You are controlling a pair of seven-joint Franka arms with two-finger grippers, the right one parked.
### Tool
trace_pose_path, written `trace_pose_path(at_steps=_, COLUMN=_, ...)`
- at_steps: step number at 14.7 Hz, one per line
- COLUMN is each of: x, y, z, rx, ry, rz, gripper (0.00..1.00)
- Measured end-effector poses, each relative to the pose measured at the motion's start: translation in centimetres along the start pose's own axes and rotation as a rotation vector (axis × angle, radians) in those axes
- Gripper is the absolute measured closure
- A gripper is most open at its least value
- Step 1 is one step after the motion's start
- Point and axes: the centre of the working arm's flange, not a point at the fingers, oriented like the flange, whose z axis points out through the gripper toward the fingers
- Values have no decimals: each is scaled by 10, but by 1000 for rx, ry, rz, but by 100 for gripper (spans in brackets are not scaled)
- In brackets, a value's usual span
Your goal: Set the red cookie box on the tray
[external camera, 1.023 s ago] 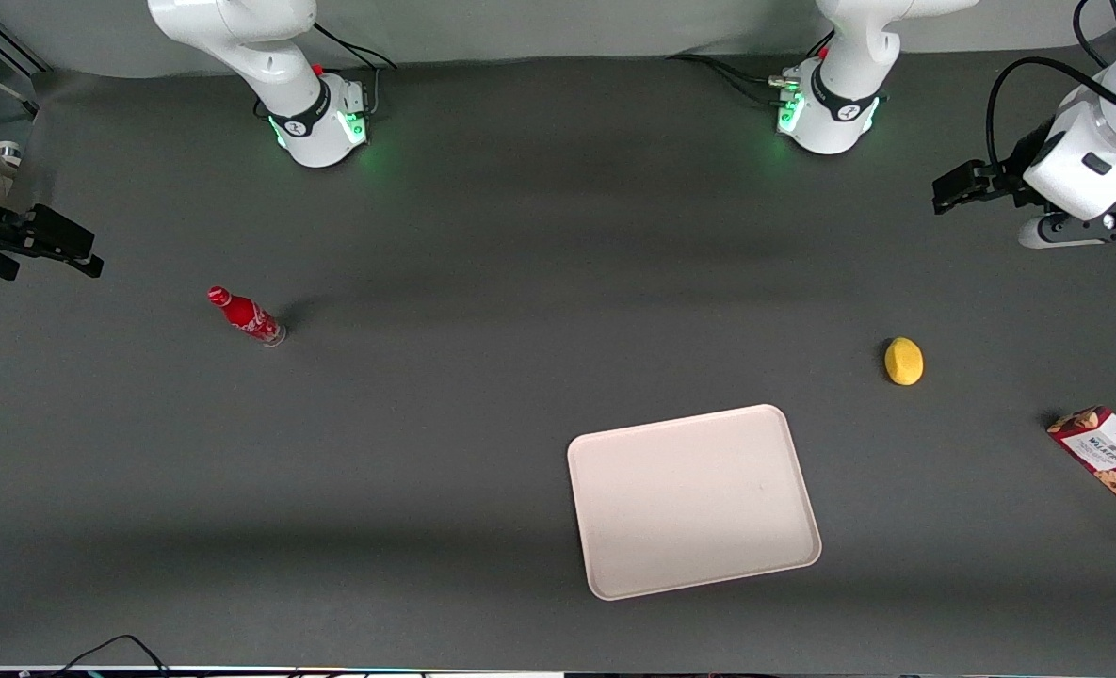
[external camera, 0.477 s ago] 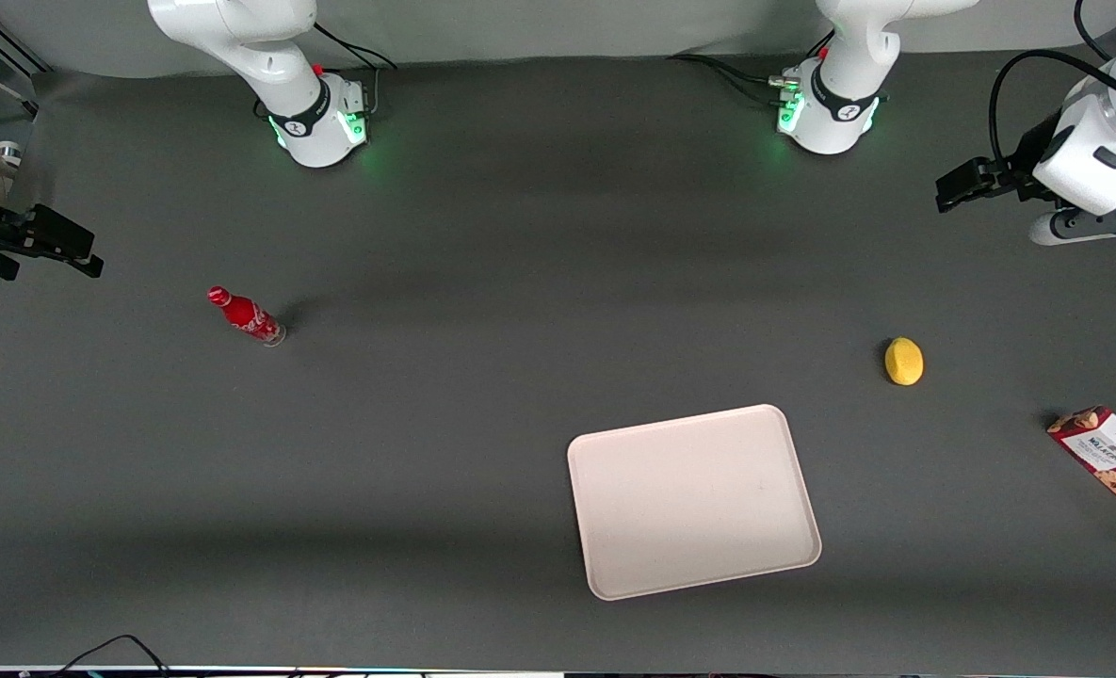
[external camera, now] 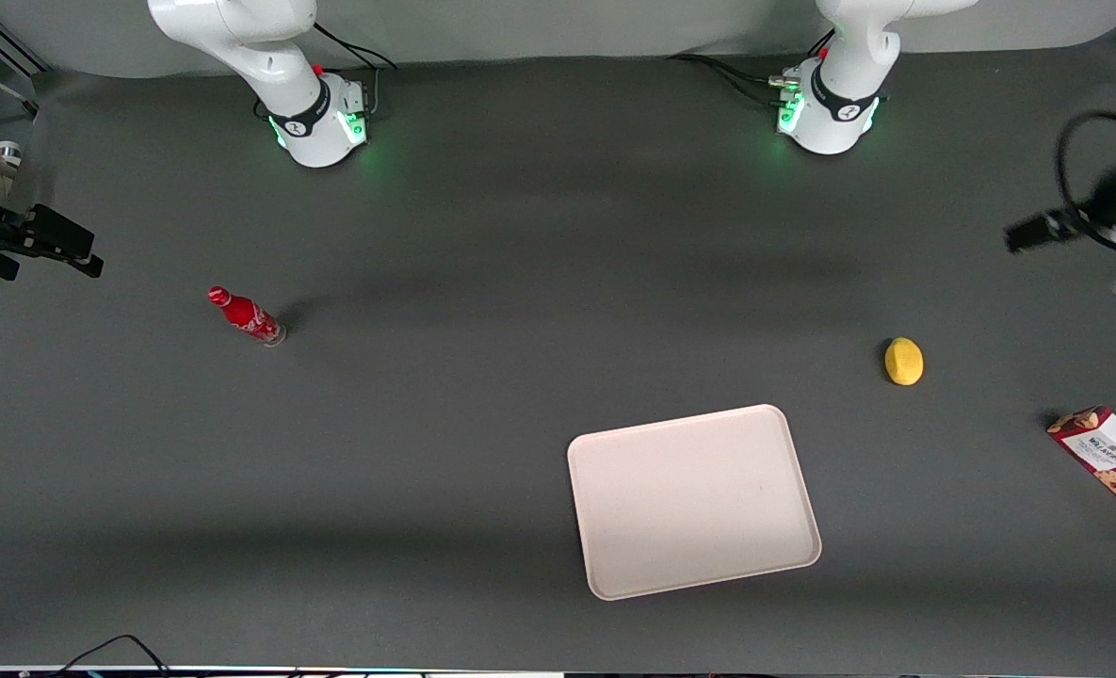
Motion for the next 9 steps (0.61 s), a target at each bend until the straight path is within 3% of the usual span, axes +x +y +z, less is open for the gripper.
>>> trace_pose_path(at_steps=4, x=105, y=-88, z=55, rx=21, ry=58, rz=-20, gripper=0)
trace_pose_path(at_steps=9, x=194, y=-119, z=138, rx=96, ry=242, rz=-51, gripper=0)
